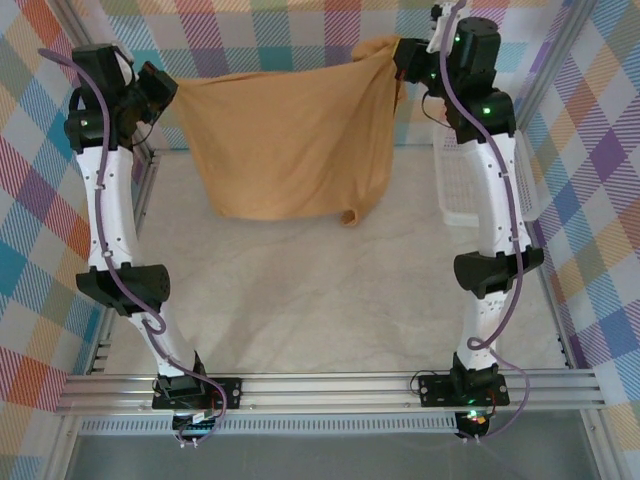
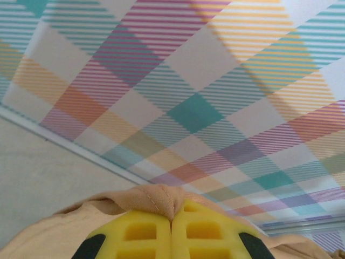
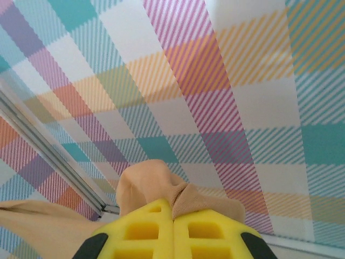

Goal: Fold the inside-out t-shirt

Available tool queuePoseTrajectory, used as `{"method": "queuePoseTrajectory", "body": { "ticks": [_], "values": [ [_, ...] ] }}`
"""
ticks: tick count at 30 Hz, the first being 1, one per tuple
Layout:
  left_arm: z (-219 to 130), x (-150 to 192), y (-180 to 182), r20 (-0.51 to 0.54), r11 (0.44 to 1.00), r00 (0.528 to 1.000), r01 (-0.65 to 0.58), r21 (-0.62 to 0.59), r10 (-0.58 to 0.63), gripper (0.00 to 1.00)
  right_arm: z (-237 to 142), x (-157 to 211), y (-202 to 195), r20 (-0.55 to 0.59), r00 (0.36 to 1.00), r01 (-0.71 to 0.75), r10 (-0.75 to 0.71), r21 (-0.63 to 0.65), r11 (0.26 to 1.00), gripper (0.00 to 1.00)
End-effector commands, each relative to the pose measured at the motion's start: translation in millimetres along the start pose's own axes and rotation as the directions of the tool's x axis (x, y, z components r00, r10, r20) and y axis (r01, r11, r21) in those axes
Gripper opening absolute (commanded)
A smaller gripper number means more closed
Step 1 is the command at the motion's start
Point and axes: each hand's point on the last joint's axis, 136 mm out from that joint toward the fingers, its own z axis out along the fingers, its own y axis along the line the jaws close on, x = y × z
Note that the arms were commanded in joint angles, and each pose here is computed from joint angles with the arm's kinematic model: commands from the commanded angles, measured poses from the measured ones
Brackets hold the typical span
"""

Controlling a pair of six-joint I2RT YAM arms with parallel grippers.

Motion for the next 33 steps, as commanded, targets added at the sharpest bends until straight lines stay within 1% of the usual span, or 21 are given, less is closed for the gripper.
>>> {"method": "queuePoseTrajectory", "body": {
  "ticks": [1,3,5,6,8,10,11,13,15,17,20,21,22,24,26,27,28,29,30,31,33],
  "values": [
    [-38,-25,-29,0.077,0.993,0.995,-0.063,0.097,0.056,0.0,-23,-19,21,0.033,0.998,0.061,-0.059,-0.075,0.995,0.0],
    [-42,-12,-26,0.045,0.99,0.995,-0.097,0.099,0.093,0.0,-26,-3,23,-0.021,0.999,0.043,-0.045,-0.101,0.994,0.0],
    [-51,9,-16,0.02,0.988,0.993,-0.122,0.099,0.12,0.0,-32,24,24,-0.089,0.996,0.002,-0.013,-0.12,0.993,0.0],
    [-53,27,-1,0.001,0.99,0.993,-0.117,0.08,0.118,0.0,-40,36,26,-0.101,0.995,-0.01,-0.003,-0.13,0.992,0.0],
    [-61,64,32,-0.016,0.994,0.995,-0.1,0.031,0.101,0.0,-48,88,15,-0.157,0.987,-0.051,0.034,-0.108,0.993,0.0],
    [-69,111,71,-0.058,0.997,0.996,-0.071,-0.021,0.069,0.0,-63,146,5,-0.203,0.976,-0.095,0.077,-0.084,0.992,0.0],
    [-72,139,97,-0.089,0.997,0.995,-0.047,-0.068,0.041,0.0,-71,184,-3,-0.25,0.962,-0.125,0.107,-0.058,0.99,0.0],
    [-77,192,143,-0.154,0.987,0.987,0.021,-0.157,-0.046,0.0,-86,257,-15,-0.356,0.918,-0.193,0.178,-0.008,0.981,0.0],
    [-81,247,191,-0.21,0.953,0.96,0.122,-0.276,-0.184,0.0,-102,333,-25,-0.462,0.847,-0.267,0.262,0.056,0.962,0.0],
    [-85,292,223,-0.248,0.917,0.925,0.192,-0.348,-0.288,0.0,-117,391,-34,-0.529,0.773,-0.334,0.35,0.129,0.934,0.0],
    [-96,338,264,-0.265,0.851,0.882,0.234,-0.47,-0.389,0.0,-140,454,-48,-0.592,0.669,-0.381,0.45,0.247,0.891,0.0],
    [-99,347,271,-0.269,0.834,0.87,0.241,-0.497,-0.412,0.0,-146,465,-51,-0.603,0.65,-0.38,0.463,0.269,0.885,0.0],
    [-102,354,277,-0.27,0.815,0.858,0.249,-0.524,-0.436,0.0,-153,475,-53,-0.615,0.631,-0.372,0.473,0.294,0.88,0.04],
    [-108,362,283,-0.278,0.795,0.847,0.242,-0.556,-0.452,0.0,-165,488,-57,-0.631,0.603,-0.359,0.489,0.333,0.872,0.16],
    [-115,361,288,-0.273,0.775,0.853,0.213,-0.595,-0.445,0.0,-174,492,-58,-0.638,0.585,-0.351,0.5,0.357,0.866,0.37],
    [-119,359,289,-0.268,0.768,0.858,0.201,-0.609,-0.437,0.02,-178,490,-58,-0.639,0.583,-0.347,0.502,0.364,0.865,0.46],
    [-122,353,289,-0.261,0.762,0.868,0.183,-0.621,-0.422,0.1,-180,485,-58,-0.633,0.593,-0.337,0.497,0.366,0.868,0.52],
    [-124,345,287,-0.251,0.762,0.881,0.167,-0.626,-0.4,0.22,-183,478,-60,-0.624,0.606,-0.316,0.494,0.38,0.869,0.56],
    [-126,336,284,-0.243,0.765,0.894,0.152,-0.626,-0.377,0.31,-185,470,-62,-0.613,0.623,-0.297,0.486,0.389,0.872,0.58],
    [-127,325,278,-0.235,0.773,0.909,0.133,-0.62,-0.344,0.38,-185,460,-65,-0.604,0.644,-0.266,0.469,0.398,0.878,0.59],
    [-126,303,266,-0.216,0.794,0.935,0.101,-0.6,-0.282,0.4,-182,440,-69,-0.588,0.679,-0.213,0.44,0.416,0.884,0.58]
  ]
}}
